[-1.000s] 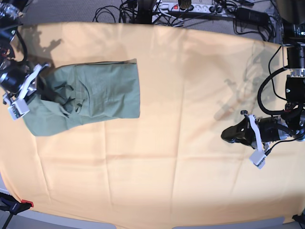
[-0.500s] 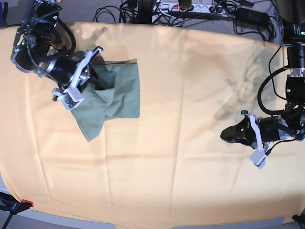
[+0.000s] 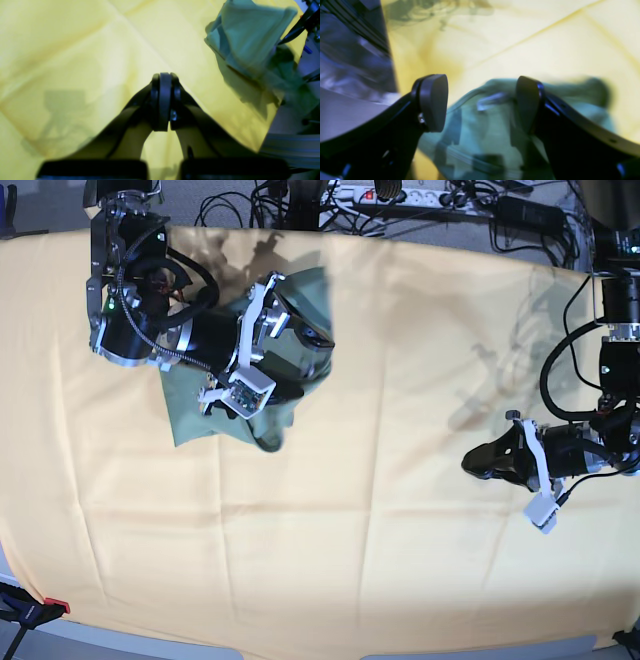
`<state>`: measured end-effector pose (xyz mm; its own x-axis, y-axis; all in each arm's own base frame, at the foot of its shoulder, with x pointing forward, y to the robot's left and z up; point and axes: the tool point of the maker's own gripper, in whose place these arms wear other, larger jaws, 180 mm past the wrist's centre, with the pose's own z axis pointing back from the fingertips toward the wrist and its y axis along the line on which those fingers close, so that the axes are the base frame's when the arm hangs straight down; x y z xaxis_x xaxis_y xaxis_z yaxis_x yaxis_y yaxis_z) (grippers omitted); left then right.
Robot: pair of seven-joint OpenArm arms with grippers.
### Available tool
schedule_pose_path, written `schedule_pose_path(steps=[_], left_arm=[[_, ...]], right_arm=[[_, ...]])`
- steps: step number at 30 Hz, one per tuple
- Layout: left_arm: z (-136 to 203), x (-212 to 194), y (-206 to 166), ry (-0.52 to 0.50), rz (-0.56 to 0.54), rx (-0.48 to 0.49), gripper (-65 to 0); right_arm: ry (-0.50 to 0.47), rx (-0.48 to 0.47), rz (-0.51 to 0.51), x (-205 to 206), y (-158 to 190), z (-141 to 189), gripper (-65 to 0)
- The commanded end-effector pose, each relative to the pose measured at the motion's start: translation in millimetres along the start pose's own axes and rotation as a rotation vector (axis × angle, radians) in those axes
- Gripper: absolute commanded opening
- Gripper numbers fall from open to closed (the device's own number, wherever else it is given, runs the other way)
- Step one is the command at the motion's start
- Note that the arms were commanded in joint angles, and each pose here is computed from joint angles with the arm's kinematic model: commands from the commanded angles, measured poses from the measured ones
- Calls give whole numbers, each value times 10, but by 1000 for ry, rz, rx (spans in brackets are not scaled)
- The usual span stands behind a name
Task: Fold the T-shirt properly
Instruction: 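Lift and fold the held end over toward the left gripper with the right gripper, then grasp the folded bundle edges with both grippers and tuck them inward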
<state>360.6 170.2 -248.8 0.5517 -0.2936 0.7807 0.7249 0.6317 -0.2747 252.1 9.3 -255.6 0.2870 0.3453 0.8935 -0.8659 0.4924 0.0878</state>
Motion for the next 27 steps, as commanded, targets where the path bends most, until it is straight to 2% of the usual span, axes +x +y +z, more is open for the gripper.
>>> schedule_pose_path(steps=[1, 8, 9, 10, 11, 13, 15, 18, 22, 27], left_arm=[[100, 177, 27, -42, -31, 17, -650], [100, 165, 43, -34, -34, 25, -650], [99, 172, 30, -39, -36, 19, -650], [100, 193, -8, -51, -51, -2, -650], [105, 230, -62, -72, -57, -31, -650], [114, 290, -161, -102, -46, -82, -650], [98, 284, -237, -81, -71, -98, -650], [21, 279, -366, -37, -151, -96, -650], [-164, 318, -761, -21, -269, -170, -650], [-431, 68, -1311, 91, -430, -284, -650]], right_arm=[[-40, -20, 39, 143, -63, 39, -204], [-53, -153, 30, 168, -430, 248, -206], [-58, -178, 23, 168, -497, 300, -233], [-67, -204, 18, 173, -565, 359, -294], [-79, -229, 17, 185, -630, 420, -394], [-98, -281, 29, 207, -761, 548, -650], [-95, -336, 68, 207, -896, 668, -650], [-30, -388, 126, 140, -1111, 806, -650], [5, -406, 104, 75, -1450, 875, -650], [96, -416, 50, -109, -1900, 926, -650]])
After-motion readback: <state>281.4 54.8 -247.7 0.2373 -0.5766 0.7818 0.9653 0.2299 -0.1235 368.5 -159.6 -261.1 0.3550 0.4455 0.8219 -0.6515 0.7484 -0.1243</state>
